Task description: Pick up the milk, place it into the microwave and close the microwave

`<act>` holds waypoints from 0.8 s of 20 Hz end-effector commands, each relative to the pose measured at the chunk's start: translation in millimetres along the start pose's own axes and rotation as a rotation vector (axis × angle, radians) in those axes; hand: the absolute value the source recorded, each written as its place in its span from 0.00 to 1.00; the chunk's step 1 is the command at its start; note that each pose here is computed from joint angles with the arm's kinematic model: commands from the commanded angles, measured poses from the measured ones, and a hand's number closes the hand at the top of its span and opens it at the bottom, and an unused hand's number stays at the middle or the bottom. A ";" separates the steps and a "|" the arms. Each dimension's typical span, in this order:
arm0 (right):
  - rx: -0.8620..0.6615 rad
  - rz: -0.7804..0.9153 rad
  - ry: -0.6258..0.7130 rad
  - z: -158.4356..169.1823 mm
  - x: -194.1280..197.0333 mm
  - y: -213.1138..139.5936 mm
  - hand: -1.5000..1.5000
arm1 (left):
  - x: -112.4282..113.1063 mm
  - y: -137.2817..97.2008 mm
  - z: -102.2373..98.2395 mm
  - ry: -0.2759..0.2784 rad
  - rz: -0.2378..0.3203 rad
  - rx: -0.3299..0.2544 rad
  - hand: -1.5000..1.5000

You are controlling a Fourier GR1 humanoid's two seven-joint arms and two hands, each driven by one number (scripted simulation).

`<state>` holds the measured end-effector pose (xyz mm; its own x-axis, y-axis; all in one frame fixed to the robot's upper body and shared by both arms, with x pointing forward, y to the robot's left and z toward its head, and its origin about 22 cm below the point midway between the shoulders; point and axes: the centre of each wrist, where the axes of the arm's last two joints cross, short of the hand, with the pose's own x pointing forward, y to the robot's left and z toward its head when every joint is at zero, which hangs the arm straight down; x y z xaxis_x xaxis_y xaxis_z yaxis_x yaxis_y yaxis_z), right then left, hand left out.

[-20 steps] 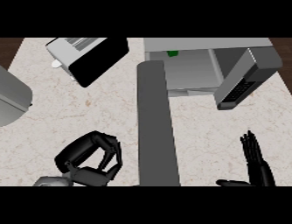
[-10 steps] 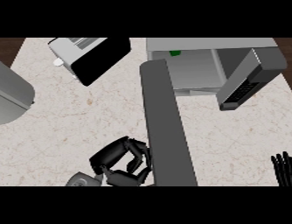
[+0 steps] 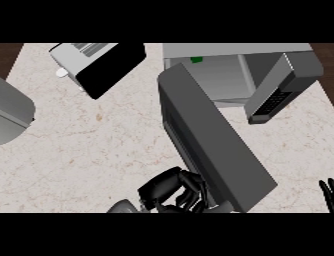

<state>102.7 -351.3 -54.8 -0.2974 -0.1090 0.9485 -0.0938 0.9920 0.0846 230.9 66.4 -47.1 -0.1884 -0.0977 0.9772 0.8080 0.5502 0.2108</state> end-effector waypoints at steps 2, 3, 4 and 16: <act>0.117 -0.103 -0.071 -8.1 24.4 18.6 0.00 | -2.4 -42.5 -12.3 0.043 -0.021 -0.013 1.00; 0.158 -0.091 -0.086 -25.9 32.4 14.6 0.00 | 3.8 -42.6 -18.7 0.009 -0.030 -0.014 1.00; 0.163 -0.086 -0.080 -23.9 40.8 15.3 0.00 | 3.2 -48.7 -17.9 0.013 -0.035 0.007 1.00; 0.304 -0.110 -0.085 -49.3 77.5 35.4 0.00 | 36.1 -30.1 -54.6 -0.046 -0.058 0.253 1.00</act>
<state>119.9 -324.9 24.7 -0.3466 -0.2170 0.9126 -0.3651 0.9274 0.0819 234.8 20.5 -32.6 -0.2418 -0.1739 0.9546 0.6413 0.7096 0.2917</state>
